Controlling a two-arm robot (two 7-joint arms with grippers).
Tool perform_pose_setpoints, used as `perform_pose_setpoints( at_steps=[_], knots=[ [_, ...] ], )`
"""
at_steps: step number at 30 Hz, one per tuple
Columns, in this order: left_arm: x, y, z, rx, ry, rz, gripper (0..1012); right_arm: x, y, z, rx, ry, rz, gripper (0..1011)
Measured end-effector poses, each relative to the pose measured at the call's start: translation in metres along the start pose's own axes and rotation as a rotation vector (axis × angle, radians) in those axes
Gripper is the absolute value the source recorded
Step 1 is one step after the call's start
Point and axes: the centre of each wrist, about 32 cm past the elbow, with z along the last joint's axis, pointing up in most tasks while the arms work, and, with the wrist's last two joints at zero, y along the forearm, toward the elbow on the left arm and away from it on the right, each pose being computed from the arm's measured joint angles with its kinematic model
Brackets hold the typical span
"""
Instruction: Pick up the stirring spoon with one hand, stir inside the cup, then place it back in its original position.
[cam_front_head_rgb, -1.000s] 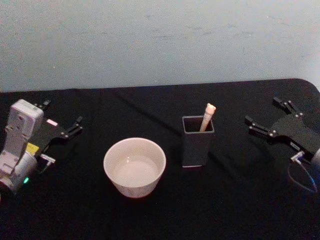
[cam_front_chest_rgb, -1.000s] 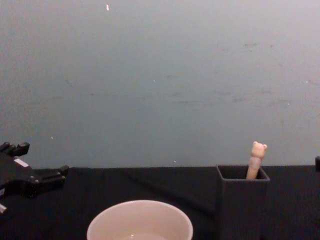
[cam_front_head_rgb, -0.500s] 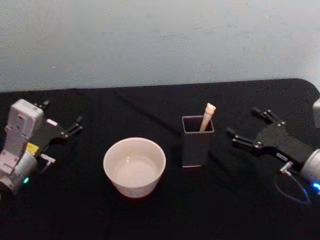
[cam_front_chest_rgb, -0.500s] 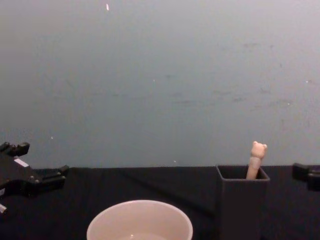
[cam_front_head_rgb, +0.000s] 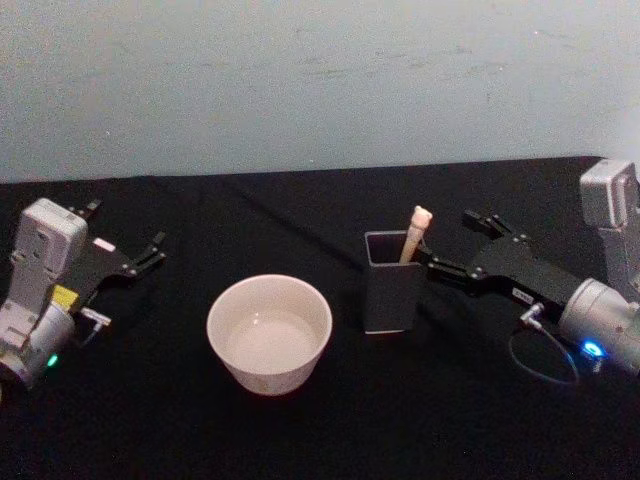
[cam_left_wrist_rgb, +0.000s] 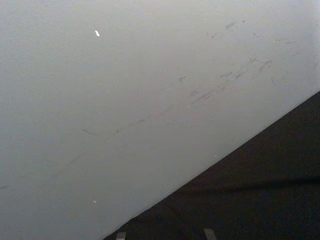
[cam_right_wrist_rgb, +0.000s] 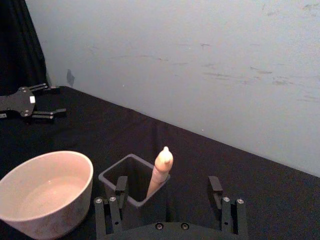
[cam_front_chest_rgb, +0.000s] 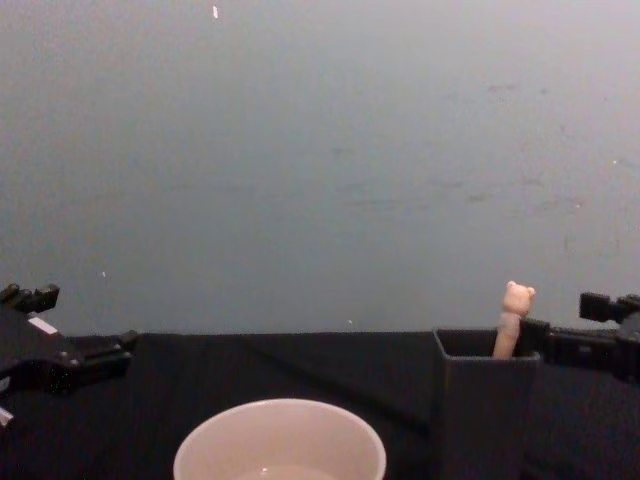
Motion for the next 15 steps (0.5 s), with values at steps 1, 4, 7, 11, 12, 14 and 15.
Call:
perform_pose_setpoints(
  at_steps=[1, 4, 7, 11, 12, 14, 15],
  knots=[
    [0.0, 0.0, 0.0, 0.0, 0.0, 0.0, 1001, 0.0, 0.002, 0.001, 0.0, 0.003, 0.001, 1002],
    [0.0, 0.0, 0.0, 0.0, 0.0, 0.0, 1001, 0.001, 0.007, 0.001, -0.005, 0.01, 0.003, 1002],
    [0.0, 0.0, 0.0, 0.0, 0.0, 0.0, 1001, 0.002, 0.013, 0.002, -0.01, 0.017, 0.004, 1002],
    [0.0, 0.0, 0.0, 0.0, 0.0, 0.0, 1001, 0.003, 0.019, 0.003, -0.012, 0.022, 0.006, 1002],
    [0.0, 0.0, 0.0, 0.0, 0.0, 0.0, 1002, 0.003, 0.02, 0.003, -0.013, 0.024, 0.005, 1002],
    [0.0, 0.0, 0.0, 0.0, 0.0, 0.0, 1002, 0.004, 0.023, 0.002, -0.015, 0.029, 0.004, 1002],
    [0.0, 0.0, 0.0, 0.0, 0.0, 0.0, 1001, 0.004, 0.024, 0.002, -0.015, 0.031, 0.004, 1002]
  ],
)
